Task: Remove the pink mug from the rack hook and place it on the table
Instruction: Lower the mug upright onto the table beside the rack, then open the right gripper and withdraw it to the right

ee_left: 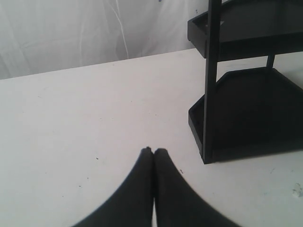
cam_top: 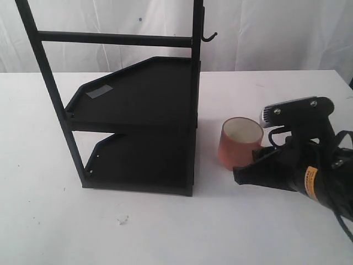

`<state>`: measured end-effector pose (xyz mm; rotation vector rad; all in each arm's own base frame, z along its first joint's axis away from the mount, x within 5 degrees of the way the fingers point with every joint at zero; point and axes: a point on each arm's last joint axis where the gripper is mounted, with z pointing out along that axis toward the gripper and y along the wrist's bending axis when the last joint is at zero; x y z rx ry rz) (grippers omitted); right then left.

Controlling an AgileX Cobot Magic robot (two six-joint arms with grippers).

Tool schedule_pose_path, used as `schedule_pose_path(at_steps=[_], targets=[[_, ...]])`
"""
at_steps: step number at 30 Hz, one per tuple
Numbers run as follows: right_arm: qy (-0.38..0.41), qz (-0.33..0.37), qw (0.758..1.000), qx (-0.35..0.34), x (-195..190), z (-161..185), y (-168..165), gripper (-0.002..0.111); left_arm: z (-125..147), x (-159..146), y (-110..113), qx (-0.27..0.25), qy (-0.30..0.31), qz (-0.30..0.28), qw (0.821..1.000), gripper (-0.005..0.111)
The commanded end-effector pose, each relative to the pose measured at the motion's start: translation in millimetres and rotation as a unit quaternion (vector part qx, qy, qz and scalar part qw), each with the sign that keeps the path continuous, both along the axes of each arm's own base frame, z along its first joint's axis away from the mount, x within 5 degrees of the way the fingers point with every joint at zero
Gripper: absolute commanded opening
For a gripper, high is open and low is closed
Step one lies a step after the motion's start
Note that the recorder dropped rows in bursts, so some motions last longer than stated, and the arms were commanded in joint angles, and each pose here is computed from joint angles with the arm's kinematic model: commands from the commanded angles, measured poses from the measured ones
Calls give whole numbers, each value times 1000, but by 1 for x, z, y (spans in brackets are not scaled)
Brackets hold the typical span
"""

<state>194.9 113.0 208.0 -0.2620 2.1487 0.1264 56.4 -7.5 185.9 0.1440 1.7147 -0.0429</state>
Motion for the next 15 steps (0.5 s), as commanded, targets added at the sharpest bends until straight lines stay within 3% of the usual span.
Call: schedule_pose_path(at_steps=[1, 6, 11, 15], targets=[[-32, 65, 996, 56, -19, 29, 0, 41, -1, 0, 0, -3, 1, 1, 1000, 0], [-74, 130, 983, 103, -41, 57, -3, 38, -1, 0, 0, -3, 1, 1, 1000, 0], [-134, 184, 964, 138, -67, 85, -12, 2, -1, 0, 0, -3, 1, 1, 1000, 0], [-178, 196, 949, 169, -84, 102, -23, 0, -1, 0, 0, -3, 1, 1, 1000, 0]])
